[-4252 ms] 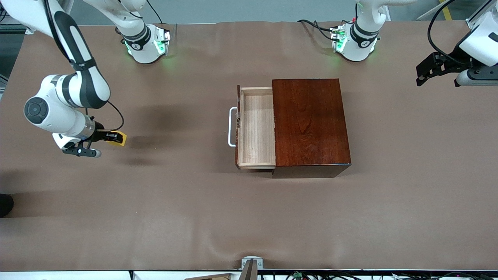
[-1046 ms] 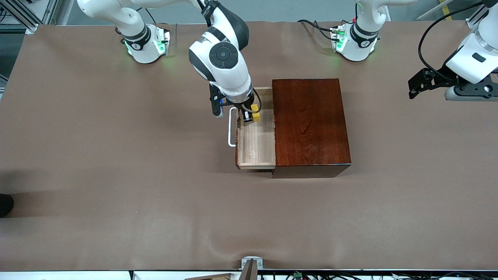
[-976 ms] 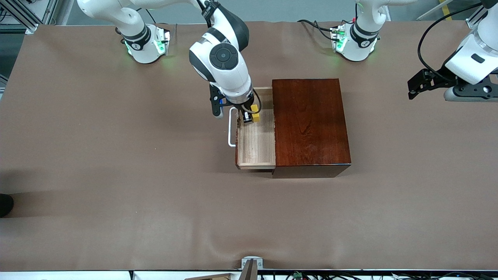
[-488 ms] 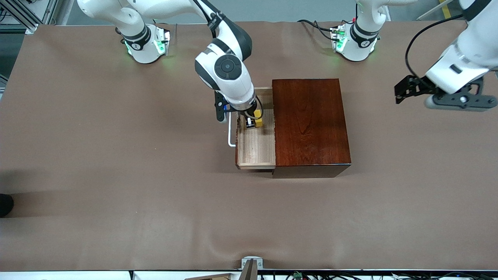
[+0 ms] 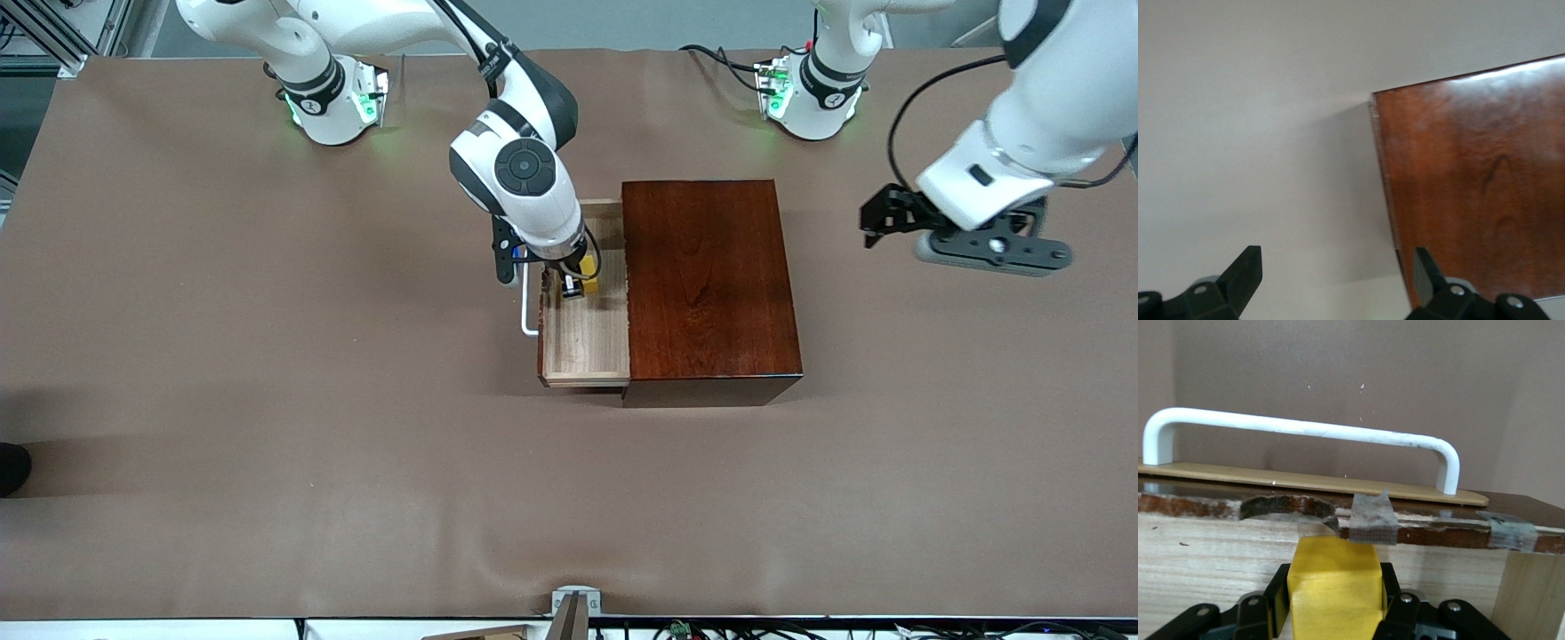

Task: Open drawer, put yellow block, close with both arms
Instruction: 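Open the right gripper to drop the cube while the left gripper reaches, then push the drawer shut with the left gripper while the right gripper withdraws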

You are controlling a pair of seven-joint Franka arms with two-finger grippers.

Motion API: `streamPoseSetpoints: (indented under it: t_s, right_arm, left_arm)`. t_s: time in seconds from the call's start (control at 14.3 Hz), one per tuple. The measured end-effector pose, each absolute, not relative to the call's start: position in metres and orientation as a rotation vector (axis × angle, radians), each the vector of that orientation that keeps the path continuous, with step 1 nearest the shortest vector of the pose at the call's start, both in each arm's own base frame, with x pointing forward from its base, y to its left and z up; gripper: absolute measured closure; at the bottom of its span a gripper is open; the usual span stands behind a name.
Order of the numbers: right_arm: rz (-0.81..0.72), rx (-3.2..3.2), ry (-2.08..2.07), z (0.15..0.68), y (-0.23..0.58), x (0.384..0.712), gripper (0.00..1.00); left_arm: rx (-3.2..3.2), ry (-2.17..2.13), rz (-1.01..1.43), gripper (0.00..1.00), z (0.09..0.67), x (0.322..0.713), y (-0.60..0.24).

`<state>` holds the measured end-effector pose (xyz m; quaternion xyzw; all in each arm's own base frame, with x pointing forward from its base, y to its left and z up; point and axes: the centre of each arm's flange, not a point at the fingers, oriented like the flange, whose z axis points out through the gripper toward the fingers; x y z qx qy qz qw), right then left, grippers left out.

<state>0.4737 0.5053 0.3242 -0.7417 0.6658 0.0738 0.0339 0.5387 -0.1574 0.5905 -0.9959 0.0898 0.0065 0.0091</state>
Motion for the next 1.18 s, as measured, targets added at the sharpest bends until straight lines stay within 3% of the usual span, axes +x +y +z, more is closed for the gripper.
streamPoseSetpoints:
  t_s: [0.28,0.35,0.7,1.18]
  right_arm:
    - [0.227,-2.271,2.062,0.348,0.507,0.484,0.03]
    - [0.228,-2.276,2.068,0.361,0.507,0.488,0.0]
    - [0.217,-2.215,2.091,0.41,0.488,0.522,0.0]
    - [0.213,-2.285,2.039,0.462,0.436,0.563,0.0]
  left_arm:
    - [-3.114,0.146,0.05,0.0,0.583,0.508,-0.242]
    - [-3.11,0.122,0.069,0.0,0.579,0.5,-0.259]
    - [-3.09,-0.08,0.162,0.0,0.548,0.465,-0.338]
    - [-3.113,-0.363,0.095,0.0,0.516,0.431,-0.426]
